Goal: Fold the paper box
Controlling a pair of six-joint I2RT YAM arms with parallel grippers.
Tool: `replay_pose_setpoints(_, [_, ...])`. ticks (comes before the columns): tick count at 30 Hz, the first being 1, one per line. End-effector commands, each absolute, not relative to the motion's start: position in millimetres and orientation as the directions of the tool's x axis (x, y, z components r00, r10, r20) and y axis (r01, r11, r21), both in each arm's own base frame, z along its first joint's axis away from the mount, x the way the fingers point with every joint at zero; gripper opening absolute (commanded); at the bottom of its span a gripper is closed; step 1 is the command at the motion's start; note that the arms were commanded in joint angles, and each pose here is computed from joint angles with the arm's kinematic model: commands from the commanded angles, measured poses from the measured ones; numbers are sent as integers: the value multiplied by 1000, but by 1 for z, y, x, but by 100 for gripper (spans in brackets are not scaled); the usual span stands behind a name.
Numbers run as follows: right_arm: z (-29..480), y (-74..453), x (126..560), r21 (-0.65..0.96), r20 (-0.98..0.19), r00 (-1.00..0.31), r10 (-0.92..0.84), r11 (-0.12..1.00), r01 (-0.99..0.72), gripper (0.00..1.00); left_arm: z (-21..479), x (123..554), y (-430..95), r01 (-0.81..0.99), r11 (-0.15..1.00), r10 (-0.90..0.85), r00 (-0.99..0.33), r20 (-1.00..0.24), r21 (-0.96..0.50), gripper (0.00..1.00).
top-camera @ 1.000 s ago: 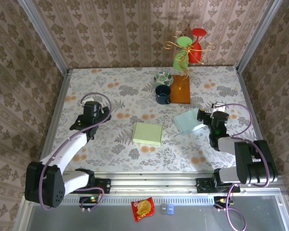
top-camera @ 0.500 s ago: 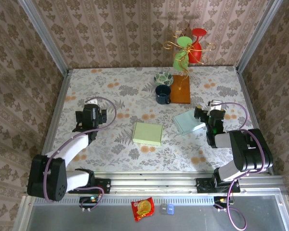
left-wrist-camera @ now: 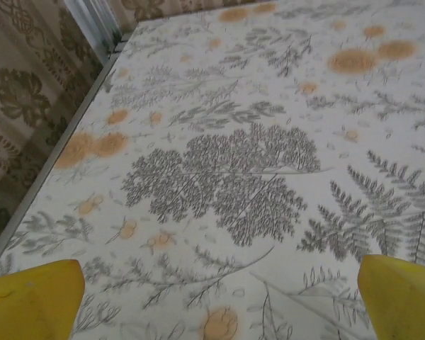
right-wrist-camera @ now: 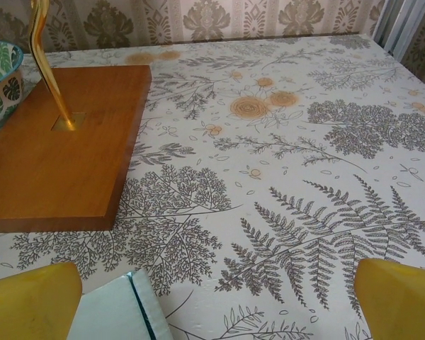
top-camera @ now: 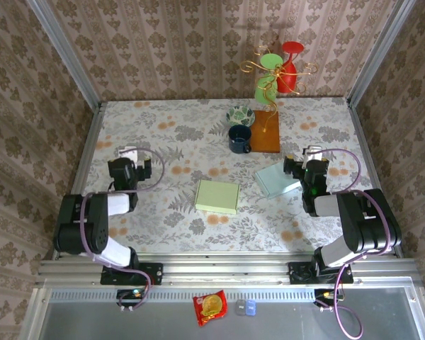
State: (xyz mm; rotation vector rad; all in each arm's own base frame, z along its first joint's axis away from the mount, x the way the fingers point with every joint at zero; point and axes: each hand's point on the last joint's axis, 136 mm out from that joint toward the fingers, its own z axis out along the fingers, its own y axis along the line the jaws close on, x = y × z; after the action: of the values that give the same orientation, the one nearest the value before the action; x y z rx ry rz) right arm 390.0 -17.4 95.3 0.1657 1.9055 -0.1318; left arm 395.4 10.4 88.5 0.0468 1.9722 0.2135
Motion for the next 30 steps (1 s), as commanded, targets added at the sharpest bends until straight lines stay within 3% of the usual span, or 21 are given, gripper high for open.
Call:
replay_pose_setpoints(1, [100, -15, 396, -31, -946, -323, 23, 987, 161, 100, 97, 392, 10, -69, 993, 75, -304, -950, 101, 100])
replay_pose_setpoints(30, [99, -18, 396, -24, -945, -325, 35, 984, 176, 100, 99, 395, 17, -110, 987, 78, -307, -949, 117, 100])
